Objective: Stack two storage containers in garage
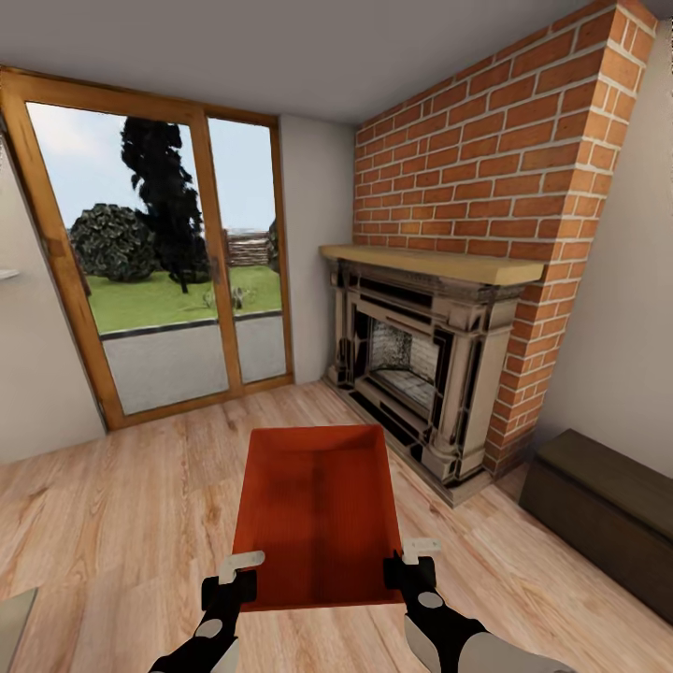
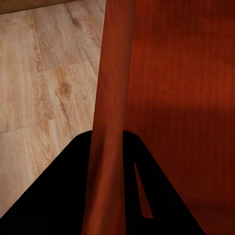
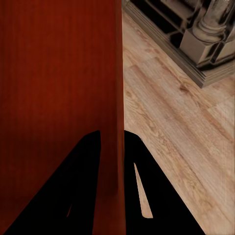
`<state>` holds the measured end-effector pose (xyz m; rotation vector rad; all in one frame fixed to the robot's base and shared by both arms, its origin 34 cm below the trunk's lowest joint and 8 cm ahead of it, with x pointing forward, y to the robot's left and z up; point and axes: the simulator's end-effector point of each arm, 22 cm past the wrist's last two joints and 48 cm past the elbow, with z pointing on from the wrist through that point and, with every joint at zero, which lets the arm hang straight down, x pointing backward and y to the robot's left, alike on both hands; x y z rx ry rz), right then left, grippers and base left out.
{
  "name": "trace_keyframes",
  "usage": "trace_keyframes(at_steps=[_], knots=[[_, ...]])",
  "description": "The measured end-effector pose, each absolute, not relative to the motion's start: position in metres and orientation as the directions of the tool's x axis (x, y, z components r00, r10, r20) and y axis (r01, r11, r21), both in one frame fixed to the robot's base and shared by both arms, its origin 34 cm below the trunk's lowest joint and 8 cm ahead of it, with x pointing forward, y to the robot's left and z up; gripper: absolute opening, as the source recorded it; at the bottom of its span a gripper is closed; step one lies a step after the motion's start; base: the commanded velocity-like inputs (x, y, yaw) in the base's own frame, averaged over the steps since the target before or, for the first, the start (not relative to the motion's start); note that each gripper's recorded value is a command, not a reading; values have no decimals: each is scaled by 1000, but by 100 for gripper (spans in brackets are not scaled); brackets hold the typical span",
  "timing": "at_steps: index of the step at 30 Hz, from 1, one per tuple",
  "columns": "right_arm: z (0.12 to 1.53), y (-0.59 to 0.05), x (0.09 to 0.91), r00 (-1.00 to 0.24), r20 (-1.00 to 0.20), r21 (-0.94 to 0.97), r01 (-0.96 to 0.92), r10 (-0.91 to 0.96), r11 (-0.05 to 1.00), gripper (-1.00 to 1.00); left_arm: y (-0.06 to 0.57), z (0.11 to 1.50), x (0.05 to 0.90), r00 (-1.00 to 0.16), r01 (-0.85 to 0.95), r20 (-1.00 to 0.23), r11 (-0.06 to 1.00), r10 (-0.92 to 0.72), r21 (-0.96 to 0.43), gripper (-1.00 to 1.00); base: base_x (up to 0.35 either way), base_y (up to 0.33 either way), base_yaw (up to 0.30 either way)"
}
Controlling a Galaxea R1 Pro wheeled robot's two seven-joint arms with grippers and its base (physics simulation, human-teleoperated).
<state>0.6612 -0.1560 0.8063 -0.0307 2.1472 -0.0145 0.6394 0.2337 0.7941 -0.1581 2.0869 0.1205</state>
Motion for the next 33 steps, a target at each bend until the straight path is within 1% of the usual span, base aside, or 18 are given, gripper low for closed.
trace_keyframes(at_steps=[33], knots=[[834,-156,669,-502,-865,-24,-16,-29,1000,-100,233,821,647,-448,-163,-892,987,-63,12,-100,0,0,0]])
